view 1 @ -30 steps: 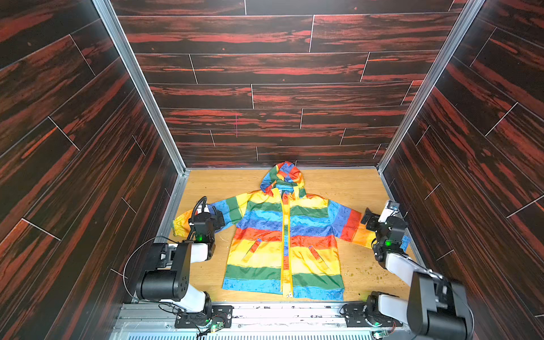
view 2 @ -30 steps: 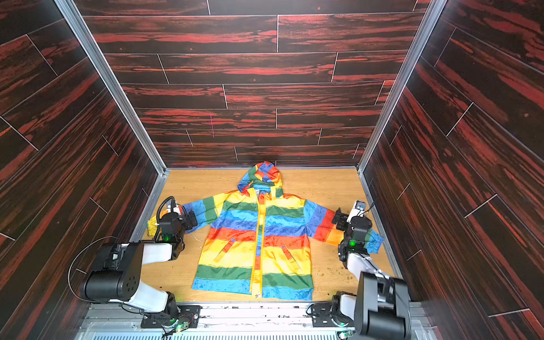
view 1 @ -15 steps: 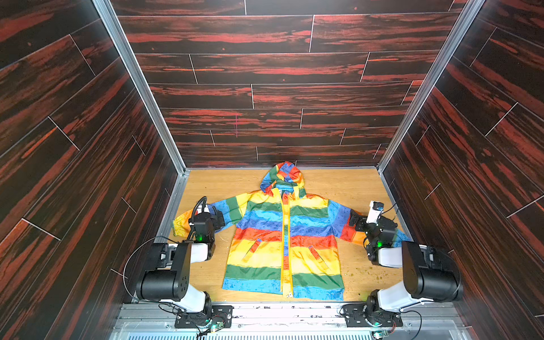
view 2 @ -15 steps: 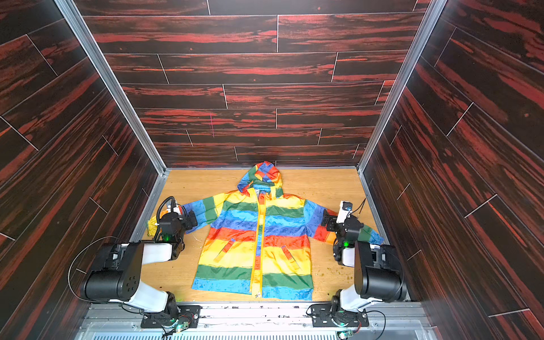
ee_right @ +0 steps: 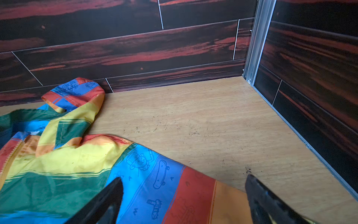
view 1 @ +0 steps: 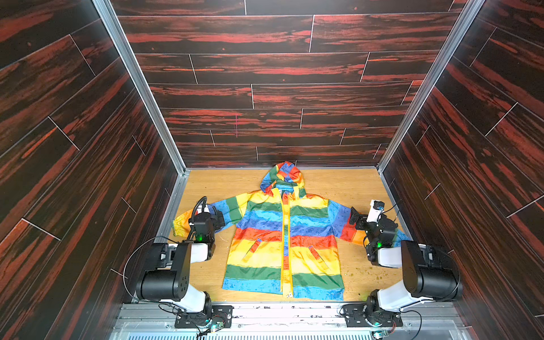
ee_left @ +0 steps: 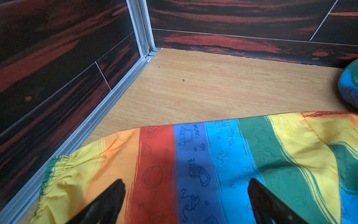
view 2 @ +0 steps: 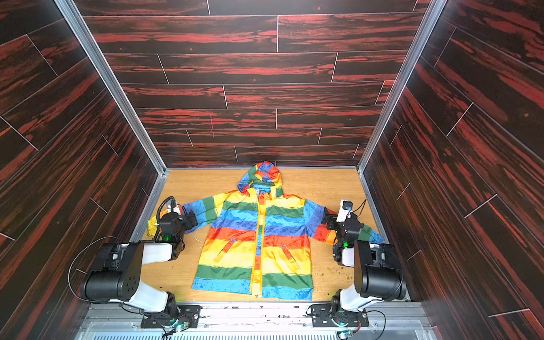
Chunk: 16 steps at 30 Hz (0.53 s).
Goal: Unzip the jacket
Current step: Reset both arms
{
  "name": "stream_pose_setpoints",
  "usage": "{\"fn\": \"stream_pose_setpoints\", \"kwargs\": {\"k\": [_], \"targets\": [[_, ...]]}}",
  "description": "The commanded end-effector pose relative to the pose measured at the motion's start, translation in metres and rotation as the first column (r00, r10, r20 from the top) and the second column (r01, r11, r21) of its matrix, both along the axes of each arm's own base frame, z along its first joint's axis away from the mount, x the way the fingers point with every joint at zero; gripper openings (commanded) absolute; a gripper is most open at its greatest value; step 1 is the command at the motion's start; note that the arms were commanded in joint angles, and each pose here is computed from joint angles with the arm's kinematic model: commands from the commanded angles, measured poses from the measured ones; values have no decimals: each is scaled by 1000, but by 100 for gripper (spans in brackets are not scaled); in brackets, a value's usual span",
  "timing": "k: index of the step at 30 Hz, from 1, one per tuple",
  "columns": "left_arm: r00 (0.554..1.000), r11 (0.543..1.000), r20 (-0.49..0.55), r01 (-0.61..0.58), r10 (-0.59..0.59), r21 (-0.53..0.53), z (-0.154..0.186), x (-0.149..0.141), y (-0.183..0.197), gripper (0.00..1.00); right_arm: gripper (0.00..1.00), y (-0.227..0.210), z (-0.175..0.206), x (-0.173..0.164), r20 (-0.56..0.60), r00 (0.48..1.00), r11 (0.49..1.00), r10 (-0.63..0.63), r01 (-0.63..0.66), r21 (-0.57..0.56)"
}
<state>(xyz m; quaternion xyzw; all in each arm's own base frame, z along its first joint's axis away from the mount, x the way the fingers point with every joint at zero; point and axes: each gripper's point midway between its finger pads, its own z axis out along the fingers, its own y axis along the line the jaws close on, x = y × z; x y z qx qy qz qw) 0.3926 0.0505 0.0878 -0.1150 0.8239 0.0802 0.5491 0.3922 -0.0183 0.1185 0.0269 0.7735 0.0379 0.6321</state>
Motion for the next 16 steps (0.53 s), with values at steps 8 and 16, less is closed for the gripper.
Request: {"fn": "stream_pose_setpoints", "kwargs": {"k": [8,16], "targets": [[1000,1000,18,-1,1,-7,5,3,0,100,99,0,-4,0,-5,1000,1000,-1,1,-8],[1000,1000,19,-1,1,-6,6,3,0,100,99,2,-4,0,-5,1000,1000,-3,3,-17]]}}
